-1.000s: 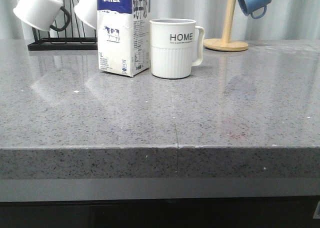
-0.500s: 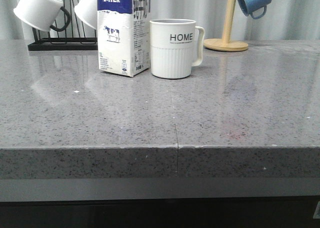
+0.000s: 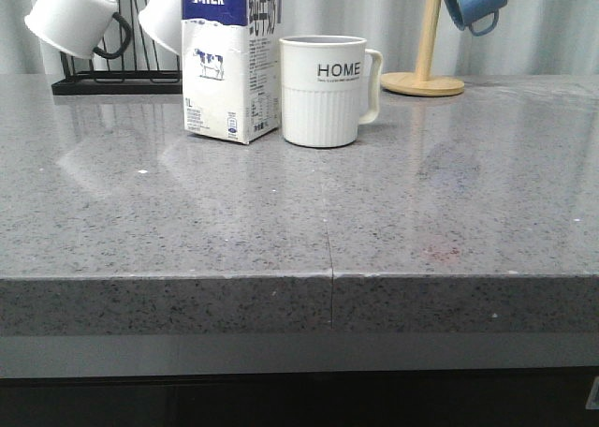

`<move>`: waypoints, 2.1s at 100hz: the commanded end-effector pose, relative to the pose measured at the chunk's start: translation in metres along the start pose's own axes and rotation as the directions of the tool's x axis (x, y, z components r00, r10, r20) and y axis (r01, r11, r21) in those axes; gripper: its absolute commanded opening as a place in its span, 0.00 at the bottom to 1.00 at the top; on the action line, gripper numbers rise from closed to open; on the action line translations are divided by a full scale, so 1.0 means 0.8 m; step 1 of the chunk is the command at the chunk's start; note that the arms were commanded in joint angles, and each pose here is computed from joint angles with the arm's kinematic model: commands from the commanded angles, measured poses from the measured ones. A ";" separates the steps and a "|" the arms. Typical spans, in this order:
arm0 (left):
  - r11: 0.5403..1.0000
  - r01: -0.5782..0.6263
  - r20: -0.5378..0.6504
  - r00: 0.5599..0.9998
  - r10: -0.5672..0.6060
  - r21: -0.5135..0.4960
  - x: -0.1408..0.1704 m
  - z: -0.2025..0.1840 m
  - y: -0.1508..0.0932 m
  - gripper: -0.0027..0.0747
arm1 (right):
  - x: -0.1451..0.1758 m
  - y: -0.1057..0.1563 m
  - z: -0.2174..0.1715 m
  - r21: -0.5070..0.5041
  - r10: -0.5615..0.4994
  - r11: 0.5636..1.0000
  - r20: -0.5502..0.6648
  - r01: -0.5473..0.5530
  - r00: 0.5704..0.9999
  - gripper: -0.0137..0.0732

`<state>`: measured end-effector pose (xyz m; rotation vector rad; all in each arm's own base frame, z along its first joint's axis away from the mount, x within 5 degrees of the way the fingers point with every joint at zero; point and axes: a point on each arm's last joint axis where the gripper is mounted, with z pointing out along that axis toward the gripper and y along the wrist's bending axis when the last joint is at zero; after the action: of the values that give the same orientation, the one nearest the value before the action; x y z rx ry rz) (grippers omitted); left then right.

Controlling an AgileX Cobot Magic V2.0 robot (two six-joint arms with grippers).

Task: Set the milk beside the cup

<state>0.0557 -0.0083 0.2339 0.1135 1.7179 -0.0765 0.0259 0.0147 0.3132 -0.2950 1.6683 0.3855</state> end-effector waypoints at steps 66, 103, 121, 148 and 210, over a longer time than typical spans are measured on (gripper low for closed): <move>0.991 0.096 0.069 0.994 -0.090 -0.090 0.061 0.007 0.008 0.01 | -0.018 0.001 -0.002 0.004 -0.013 1.000 0.088 0.013 0.996 0.16; 0.991 0.096 0.069 0.994 -0.090 -0.090 0.061 0.007 0.008 0.01 | -0.018 0.001 -0.002 0.004 -0.013 1.000 0.088 0.013 0.996 0.16; 0.991 0.096 0.069 0.994 -0.090 -0.090 0.061 0.007 0.008 0.01 | -0.018 0.001 -0.002 0.004 -0.013 1.000 0.088 0.013 0.996 0.16; 0.991 0.096 0.069 0.994 -0.090 -0.090 0.061 0.007 0.008 0.01 | -0.010 -0.002 0.007 0.033 -0.012 0.999 0.130 0.008 0.991 0.16; 0.991 0.096 0.069 0.994 -0.090 -0.090 0.061 0.007 0.008 0.01 | 0.118 -0.043 0.036 0.430 -0.073 0.902 0.254 -0.045 0.964 0.16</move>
<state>0.0549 -0.0012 0.1902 -0.0315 1.7286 -0.0604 0.0571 -0.0017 0.2017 0.0906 1.5388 0.0468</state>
